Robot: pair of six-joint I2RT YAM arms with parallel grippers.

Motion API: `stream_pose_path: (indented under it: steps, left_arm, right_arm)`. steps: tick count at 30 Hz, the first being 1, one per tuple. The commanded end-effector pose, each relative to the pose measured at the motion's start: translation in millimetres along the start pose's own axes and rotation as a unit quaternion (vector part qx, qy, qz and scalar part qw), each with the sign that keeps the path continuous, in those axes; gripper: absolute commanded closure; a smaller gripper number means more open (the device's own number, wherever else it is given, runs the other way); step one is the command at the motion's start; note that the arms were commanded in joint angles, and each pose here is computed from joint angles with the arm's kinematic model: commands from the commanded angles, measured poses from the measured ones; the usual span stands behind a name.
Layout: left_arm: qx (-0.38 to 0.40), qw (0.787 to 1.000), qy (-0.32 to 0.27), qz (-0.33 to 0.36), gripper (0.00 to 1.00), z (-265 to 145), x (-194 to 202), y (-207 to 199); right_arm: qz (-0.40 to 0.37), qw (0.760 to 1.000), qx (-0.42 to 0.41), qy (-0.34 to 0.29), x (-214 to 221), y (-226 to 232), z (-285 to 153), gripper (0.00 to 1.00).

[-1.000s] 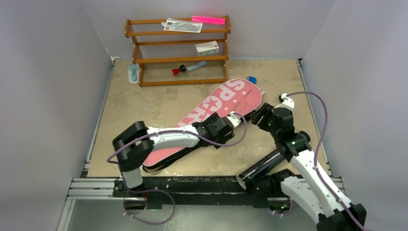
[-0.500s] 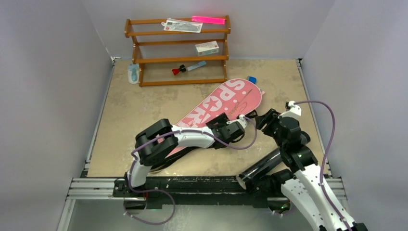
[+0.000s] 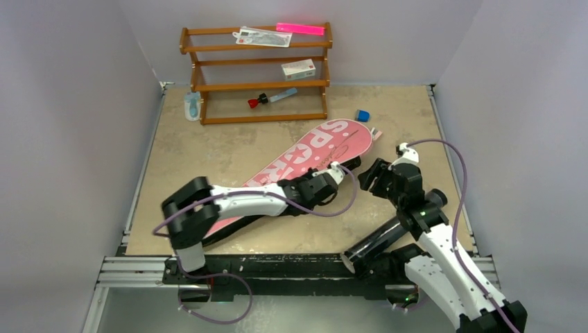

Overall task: Pack up the badminton gear
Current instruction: Adjust the racket bag at the center of the board.

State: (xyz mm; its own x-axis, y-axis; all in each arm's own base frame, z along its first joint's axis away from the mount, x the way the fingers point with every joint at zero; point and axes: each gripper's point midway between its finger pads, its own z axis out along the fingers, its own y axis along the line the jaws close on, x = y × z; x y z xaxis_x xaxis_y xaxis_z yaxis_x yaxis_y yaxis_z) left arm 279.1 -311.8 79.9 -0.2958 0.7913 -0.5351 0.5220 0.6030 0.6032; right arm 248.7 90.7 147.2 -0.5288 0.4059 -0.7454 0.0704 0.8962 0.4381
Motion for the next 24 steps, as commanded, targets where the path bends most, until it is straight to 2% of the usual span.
stream_pose_path:
  steps: [1,9,13,17,18,21,24]
  left_arm:
    - [0.045,0.995,-0.057,-0.075,1.0,-50,-28,30]
    - [0.1,0.989,-0.014,-0.109,1.0,-97,-5,50]
    - [0.125,0.982,-0.052,-0.129,1.0,-106,-5,60]
    - [0.148,0.981,-0.077,-0.103,1.0,-116,-6,62]
    - [0.152,0.981,-0.077,-0.096,1.0,-117,-4,61]
    - [0.156,0.982,-0.065,-0.084,1.0,-116,5,58]
    - [0.164,0.982,-0.048,-0.082,1.0,-113,17,50]
  right_arm:
    - [-0.034,0.997,-0.067,-0.01,-17,30,-3,0.38]
    - [-0.075,0.992,-0.094,-0.038,-40,44,-22,0.37]
    - [-0.071,0.99,-0.11,-0.057,-56,55,-42,0.37]
    - [-0.088,0.985,-0.124,-0.077,-66,60,-56,0.36]
    - [-0.092,0.984,-0.129,-0.077,-66,61,-58,0.34]
    - [-0.035,0.993,-0.096,-0.054,-65,56,-57,0.25]
    - [0.069,0.997,-0.045,-0.009,-61,52,-52,0.23]
